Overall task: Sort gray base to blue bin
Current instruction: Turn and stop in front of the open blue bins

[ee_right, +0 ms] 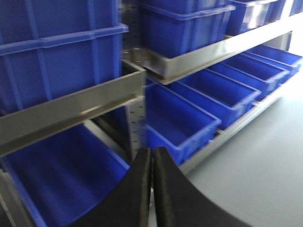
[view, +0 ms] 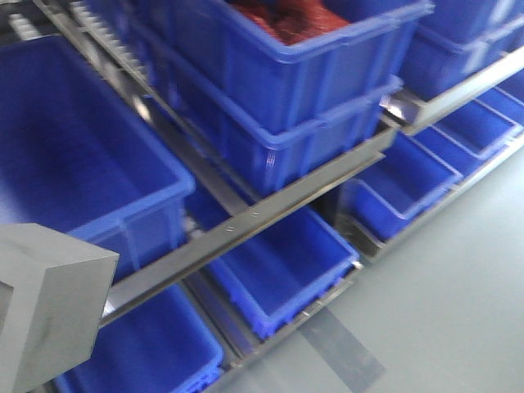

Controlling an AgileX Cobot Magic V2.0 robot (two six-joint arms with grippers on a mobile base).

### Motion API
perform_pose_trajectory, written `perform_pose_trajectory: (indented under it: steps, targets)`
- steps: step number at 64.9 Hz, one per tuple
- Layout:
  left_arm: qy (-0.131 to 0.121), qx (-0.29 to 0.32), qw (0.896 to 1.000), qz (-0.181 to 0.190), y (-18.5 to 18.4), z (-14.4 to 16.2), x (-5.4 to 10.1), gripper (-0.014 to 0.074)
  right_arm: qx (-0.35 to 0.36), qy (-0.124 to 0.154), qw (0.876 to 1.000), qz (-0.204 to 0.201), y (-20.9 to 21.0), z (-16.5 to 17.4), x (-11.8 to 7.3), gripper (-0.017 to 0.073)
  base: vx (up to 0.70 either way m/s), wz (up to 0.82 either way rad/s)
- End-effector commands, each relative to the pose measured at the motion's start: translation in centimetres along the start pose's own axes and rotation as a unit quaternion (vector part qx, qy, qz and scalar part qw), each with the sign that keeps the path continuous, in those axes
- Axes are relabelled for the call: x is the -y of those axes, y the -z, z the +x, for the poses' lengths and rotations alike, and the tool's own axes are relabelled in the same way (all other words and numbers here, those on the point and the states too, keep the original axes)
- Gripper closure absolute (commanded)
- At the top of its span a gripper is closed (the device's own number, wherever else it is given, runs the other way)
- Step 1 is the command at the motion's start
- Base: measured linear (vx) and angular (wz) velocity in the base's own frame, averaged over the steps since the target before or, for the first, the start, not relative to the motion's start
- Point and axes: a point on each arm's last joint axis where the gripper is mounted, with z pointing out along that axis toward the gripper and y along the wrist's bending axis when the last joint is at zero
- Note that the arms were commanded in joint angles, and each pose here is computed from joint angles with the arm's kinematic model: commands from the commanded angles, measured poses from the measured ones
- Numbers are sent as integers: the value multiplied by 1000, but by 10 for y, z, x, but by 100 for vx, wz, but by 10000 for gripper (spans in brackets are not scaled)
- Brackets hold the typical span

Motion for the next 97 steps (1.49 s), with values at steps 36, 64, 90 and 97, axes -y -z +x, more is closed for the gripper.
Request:
perform_pose_trajectory:
  steps: [36,64,90,97]
  targets:
    - [7,65,998,-2,2,-20,1,600,37,4,999,0,0,-6,0,564,15,62]
    - [7,65,998,-2,2,-20,1,600,38,4,999,0,0,-6,0,564,11,45]
    - [7,65,998,-2,2,-20,1,600,38,4,999,0,0,-6,0,564,6,24]
    - [7,65,998,-2,2,-20,1,600,38,4,999,0,0,-6,0,564,2,8]
